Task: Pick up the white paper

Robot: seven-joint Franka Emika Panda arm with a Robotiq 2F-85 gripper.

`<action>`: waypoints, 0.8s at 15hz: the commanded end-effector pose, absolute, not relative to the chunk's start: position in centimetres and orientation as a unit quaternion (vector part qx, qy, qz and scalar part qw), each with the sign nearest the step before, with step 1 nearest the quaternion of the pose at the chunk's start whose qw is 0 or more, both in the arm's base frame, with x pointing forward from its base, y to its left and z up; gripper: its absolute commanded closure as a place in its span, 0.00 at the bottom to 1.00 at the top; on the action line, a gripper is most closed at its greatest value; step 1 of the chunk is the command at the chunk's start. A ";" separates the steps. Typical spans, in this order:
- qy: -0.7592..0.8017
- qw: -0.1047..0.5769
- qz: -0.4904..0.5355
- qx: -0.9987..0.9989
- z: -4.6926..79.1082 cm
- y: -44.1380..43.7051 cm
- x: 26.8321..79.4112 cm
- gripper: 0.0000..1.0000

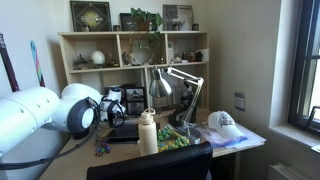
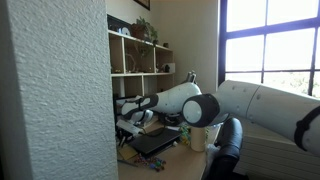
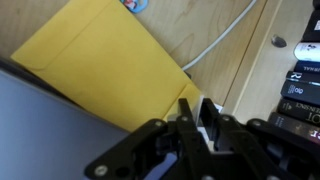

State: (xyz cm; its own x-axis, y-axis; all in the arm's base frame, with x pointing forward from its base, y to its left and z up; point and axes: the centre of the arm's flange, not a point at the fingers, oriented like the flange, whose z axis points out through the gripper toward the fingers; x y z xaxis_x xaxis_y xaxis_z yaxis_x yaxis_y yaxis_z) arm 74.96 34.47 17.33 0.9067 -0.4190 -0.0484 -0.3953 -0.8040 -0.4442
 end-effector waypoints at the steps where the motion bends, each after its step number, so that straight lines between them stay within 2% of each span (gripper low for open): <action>1: 0.222 0.223 -0.037 -0.949 17.5 35.3 76.5 1.00; 8: 0.218 0.229 -0.048 -0.948 18.4 35.4 76.1 0.98; 12: 0.207 0.255 -0.068 -0.942 21.2 36.1 74.9 0.98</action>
State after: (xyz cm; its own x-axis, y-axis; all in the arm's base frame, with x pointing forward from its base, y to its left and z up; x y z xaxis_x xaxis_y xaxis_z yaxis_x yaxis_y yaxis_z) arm 75.30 35.23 18.93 0.9058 -0.4238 -0.0023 -0.3732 -0.7950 -0.4783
